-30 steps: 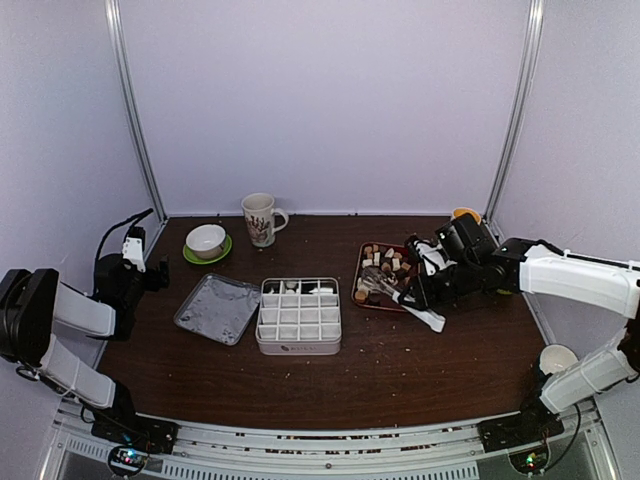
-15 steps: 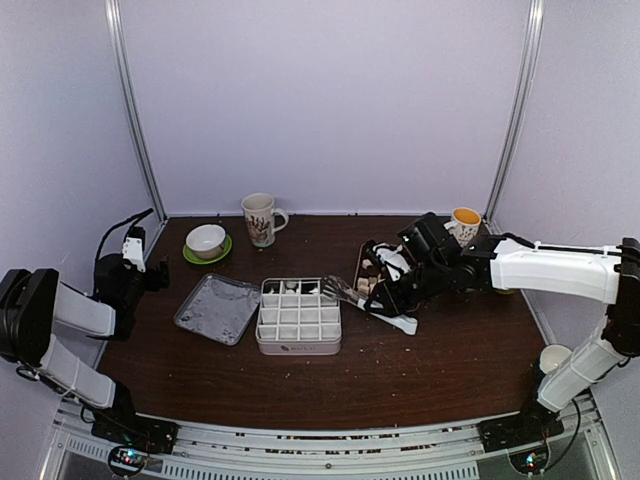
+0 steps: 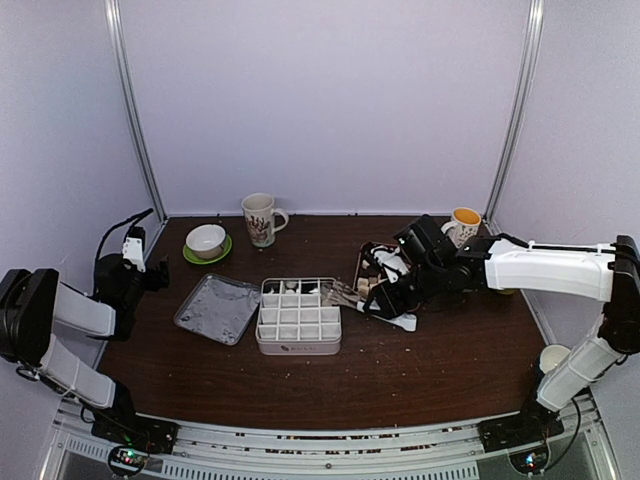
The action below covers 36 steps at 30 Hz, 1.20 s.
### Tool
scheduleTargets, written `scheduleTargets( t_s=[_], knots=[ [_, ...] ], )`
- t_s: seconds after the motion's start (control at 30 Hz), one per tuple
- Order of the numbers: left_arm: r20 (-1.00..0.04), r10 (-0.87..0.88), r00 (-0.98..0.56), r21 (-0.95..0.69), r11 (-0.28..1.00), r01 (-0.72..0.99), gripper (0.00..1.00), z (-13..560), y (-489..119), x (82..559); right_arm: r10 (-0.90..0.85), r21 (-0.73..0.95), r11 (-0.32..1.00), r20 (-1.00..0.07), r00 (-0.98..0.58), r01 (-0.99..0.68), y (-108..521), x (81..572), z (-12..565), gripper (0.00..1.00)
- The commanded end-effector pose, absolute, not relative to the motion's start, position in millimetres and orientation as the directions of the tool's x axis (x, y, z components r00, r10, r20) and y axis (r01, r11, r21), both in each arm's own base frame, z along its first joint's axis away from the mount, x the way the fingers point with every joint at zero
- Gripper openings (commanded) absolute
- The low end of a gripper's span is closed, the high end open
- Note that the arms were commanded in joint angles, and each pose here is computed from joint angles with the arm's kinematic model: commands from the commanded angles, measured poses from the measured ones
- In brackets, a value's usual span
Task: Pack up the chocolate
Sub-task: Place the fake chocolate in the empty pocket of the box, then pick up the fake chocolate from the plate.
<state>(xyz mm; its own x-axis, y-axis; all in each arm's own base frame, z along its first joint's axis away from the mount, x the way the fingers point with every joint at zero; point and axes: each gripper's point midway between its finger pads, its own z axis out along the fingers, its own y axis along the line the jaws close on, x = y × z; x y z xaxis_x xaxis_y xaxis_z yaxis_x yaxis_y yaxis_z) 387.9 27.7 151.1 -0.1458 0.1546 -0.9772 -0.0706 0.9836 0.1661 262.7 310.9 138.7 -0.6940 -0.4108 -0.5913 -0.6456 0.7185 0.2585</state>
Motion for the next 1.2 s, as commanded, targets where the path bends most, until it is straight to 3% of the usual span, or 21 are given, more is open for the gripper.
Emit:
scheduleTargets(
  t_s=[0.0, 0.2, 0.47, 0.83, 1.17],
  knots=[
    [-0.981, 0.161, -0.105, 0.169, 0.983, -0.074, 0.98, 163.7, 29.2, 392.9, -0.373, 0.251, 0.72, -0.646, -0.666, -0.647, 319.8, 274.3, 156.7, 0.39],
    [-0.981, 0.16, -0.106, 0.168, 0.983, -0.074, 0.98, 163.4, 29.0, 392.9, -0.341, 0.245, 0.726, -0.682, -0.647, -0.642, 318.3, 277.7, 171.0, 0.37],
    [-0.981, 0.16, -0.106, 0.168, 0.983, -0.074, 0.98, 163.5, 29.2, 392.9, -0.232, 0.152, 0.836, -0.773, -0.59, -0.528, 269.5, 285.6, 197.2, 0.37],
    [-0.981, 0.16, -0.106, 0.168, 0.983, -0.073, 0.98, 163.5, 28.9, 392.9, -0.163, 0.127, 0.928, -0.708, -0.687, -0.351, 200.5, 269.5, 170.1, 0.37],
    [-0.981, 0.16, -0.105, 0.168, 0.983, -0.072, 0.98, 163.6, 28.7, 393.0, -0.125, 0.176, 0.936, -0.643, -0.755, -0.305, 186.7, 257.8, 141.9, 0.37]
  ],
)
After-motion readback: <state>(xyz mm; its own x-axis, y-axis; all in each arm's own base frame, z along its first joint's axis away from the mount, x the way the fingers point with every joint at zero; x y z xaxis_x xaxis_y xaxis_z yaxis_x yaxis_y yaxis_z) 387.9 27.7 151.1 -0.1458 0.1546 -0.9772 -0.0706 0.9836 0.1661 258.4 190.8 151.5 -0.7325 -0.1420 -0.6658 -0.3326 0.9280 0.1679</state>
